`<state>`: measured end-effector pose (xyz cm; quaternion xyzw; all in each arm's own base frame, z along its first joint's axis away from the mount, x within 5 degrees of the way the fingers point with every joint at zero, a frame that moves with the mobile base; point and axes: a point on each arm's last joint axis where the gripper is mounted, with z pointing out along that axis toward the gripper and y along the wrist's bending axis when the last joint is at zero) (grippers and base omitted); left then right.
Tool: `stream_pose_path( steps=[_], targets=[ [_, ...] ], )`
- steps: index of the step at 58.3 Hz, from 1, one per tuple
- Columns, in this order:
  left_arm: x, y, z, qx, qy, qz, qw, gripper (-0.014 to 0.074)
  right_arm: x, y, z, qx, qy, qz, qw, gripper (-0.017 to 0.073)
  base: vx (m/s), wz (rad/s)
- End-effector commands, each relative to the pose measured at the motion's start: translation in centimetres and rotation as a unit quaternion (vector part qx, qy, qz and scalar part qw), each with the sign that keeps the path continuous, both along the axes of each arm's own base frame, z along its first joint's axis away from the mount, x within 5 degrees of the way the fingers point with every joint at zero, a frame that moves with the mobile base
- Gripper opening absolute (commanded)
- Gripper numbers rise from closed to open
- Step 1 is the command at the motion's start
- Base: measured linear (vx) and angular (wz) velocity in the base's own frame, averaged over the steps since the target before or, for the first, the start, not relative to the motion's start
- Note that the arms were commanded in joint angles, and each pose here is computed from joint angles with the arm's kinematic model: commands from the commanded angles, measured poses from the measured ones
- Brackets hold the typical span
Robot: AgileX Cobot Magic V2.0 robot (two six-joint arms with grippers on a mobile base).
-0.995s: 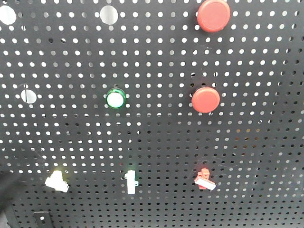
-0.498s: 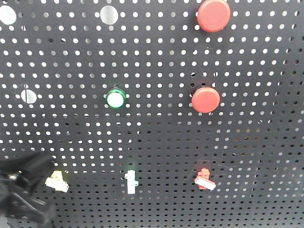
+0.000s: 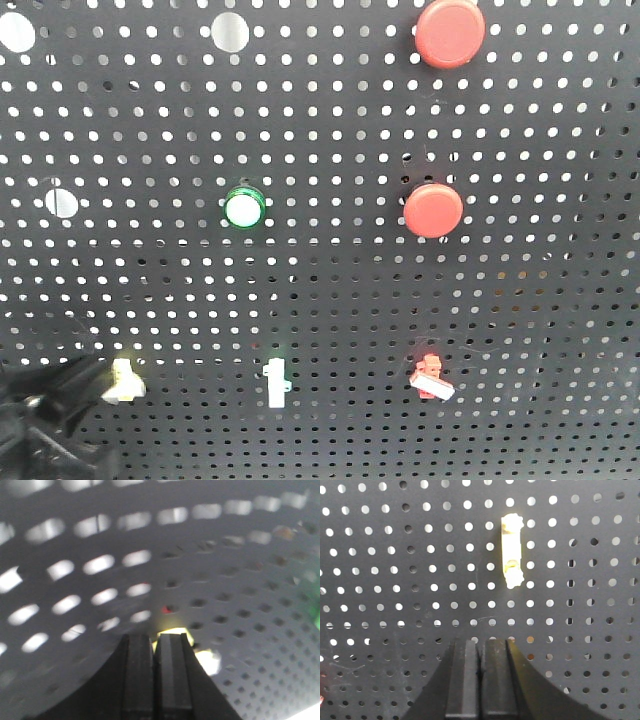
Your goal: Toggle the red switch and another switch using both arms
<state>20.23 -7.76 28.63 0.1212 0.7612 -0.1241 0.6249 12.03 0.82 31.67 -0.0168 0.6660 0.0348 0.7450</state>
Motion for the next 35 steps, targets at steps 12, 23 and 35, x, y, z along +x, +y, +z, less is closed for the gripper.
stream_pose_path(
  steps=[12, 23, 35],
  targets=[
    [-0.2, 0.2, -0.7, -0.012, 0.022, 0.008, 1.000, 0.0002, -0.1, 0.1, 1.8, 0.001, -0.054, 0.003, 0.999, -0.0006, 0.00, 0.00],
    [-0.9, 0.4, 0.3, -0.020, 0.001, 0.007, 1.000, 0.0002, 0.0, 0.1, 1.7, 0.000, -0.047, 0.002, 0.999, -0.0006, 0.00, 0.00],
    [-3.8, 1.5, 3.1, -0.041, -0.055, 0.003, 0.998, 0.0002, 0.1, 0.3, 1.7, -0.011, -0.054, 0.012, 0.998, -0.0006, 0.00, 0.00]
  ],
)
